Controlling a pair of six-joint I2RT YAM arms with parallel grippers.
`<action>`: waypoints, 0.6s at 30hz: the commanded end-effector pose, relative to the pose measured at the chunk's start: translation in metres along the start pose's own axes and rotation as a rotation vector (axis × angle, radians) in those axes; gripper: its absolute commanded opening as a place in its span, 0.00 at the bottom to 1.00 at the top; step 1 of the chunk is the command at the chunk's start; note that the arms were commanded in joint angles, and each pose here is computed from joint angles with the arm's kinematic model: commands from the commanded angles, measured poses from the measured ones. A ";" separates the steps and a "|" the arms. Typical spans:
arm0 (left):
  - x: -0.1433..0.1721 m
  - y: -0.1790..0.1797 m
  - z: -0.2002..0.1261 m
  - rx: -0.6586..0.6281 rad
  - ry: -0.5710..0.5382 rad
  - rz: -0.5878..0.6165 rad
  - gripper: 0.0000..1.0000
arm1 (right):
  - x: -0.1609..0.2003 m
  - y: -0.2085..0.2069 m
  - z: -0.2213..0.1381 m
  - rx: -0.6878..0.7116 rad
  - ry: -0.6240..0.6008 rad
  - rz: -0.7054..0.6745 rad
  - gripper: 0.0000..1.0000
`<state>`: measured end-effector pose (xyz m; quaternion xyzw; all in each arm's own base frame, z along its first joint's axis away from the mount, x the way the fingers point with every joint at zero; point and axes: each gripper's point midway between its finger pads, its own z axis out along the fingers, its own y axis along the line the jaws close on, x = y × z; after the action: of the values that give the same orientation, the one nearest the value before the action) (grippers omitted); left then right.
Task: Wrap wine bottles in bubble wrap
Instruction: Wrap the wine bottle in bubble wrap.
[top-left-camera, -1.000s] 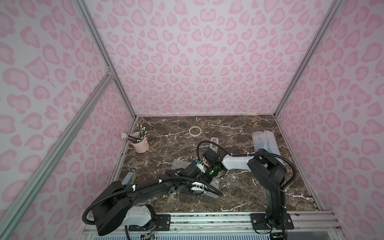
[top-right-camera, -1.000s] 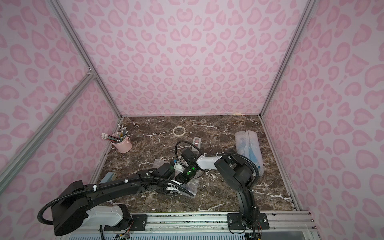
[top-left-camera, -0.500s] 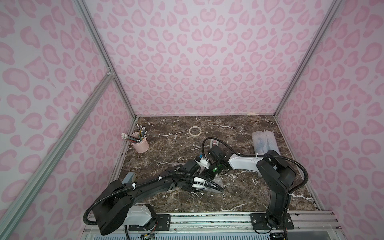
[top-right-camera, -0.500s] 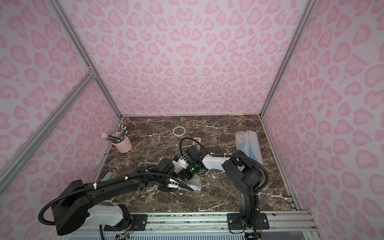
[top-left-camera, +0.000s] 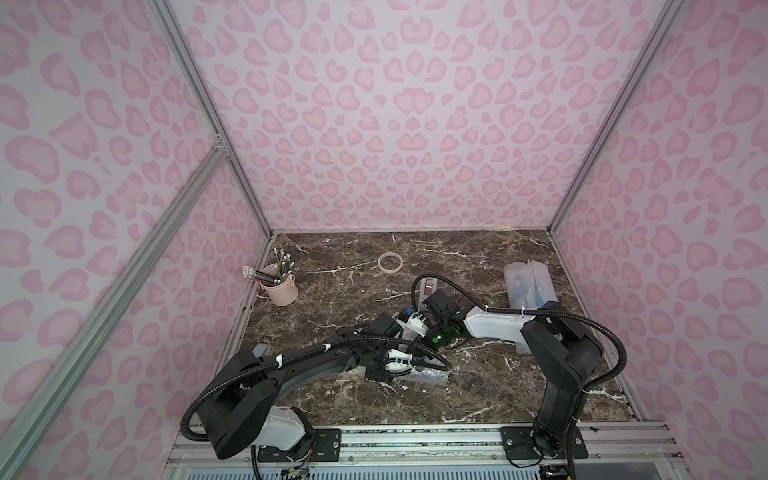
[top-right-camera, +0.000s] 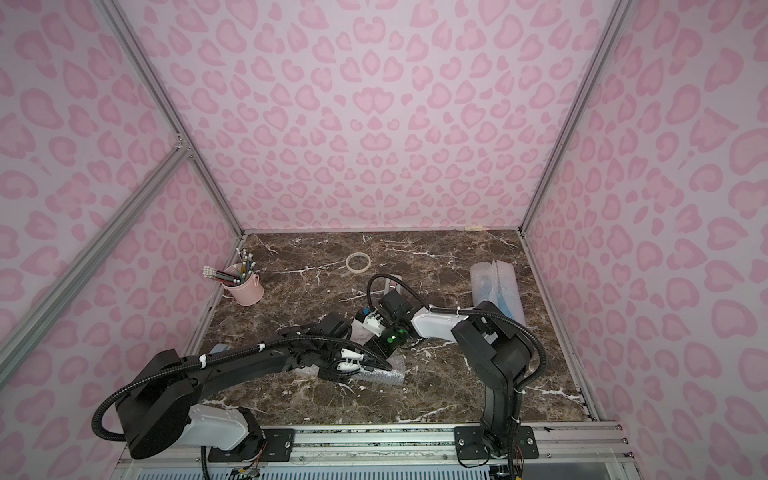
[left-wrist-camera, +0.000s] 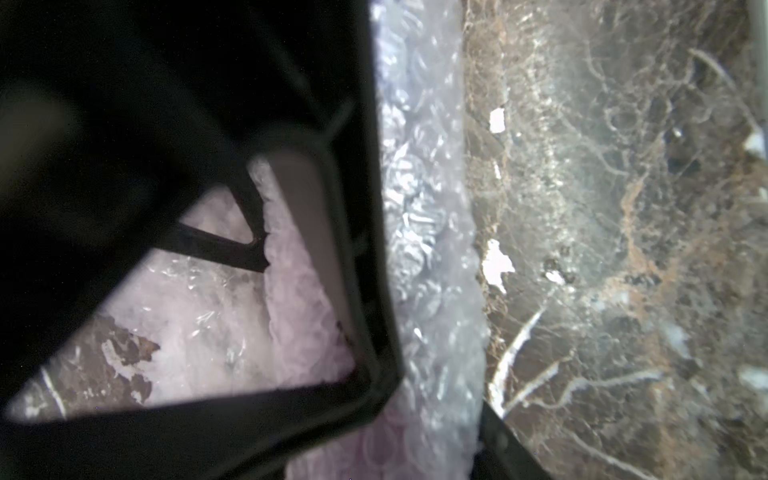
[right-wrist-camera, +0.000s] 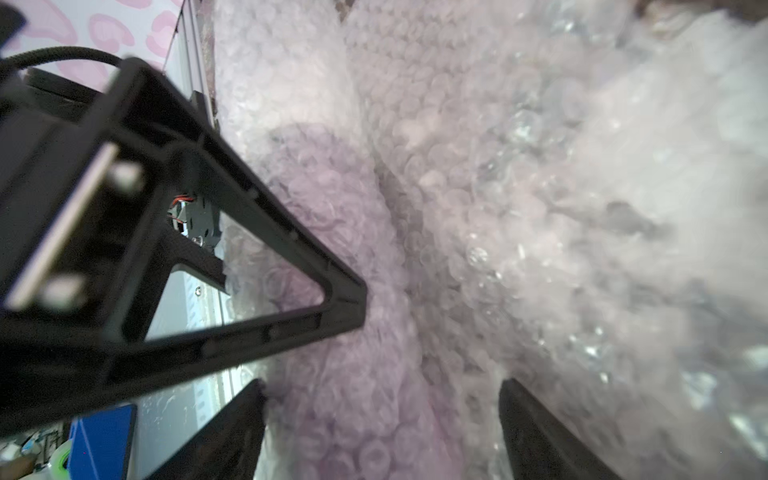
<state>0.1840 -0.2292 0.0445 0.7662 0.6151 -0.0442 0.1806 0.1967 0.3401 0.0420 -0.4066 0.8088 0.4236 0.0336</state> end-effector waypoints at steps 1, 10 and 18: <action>0.038 -0.006 -0.004 -0.010 0.172 -0.073 0.71 | 0.023 0.032 0.007 -0.192 0.085 0.040 0.83; 0.042 -0.005 -0.009 -0.045 0.188 -0.074 0.79 | 0.036 0.047 0.016 -0.287 0.130 0.046 0.67; 0.030 -0.011 -0.007 -0.059 0.154 -0.048 0.81 | 0.037 0.051 0.018 -0.319 0.107 0.077 0.66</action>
<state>0.1681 -0.1977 0.0385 0.7662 0.6288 -0.0030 0.1325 0.1483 0.3456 0.0402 -0.4117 0.7653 0.4915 -0.0570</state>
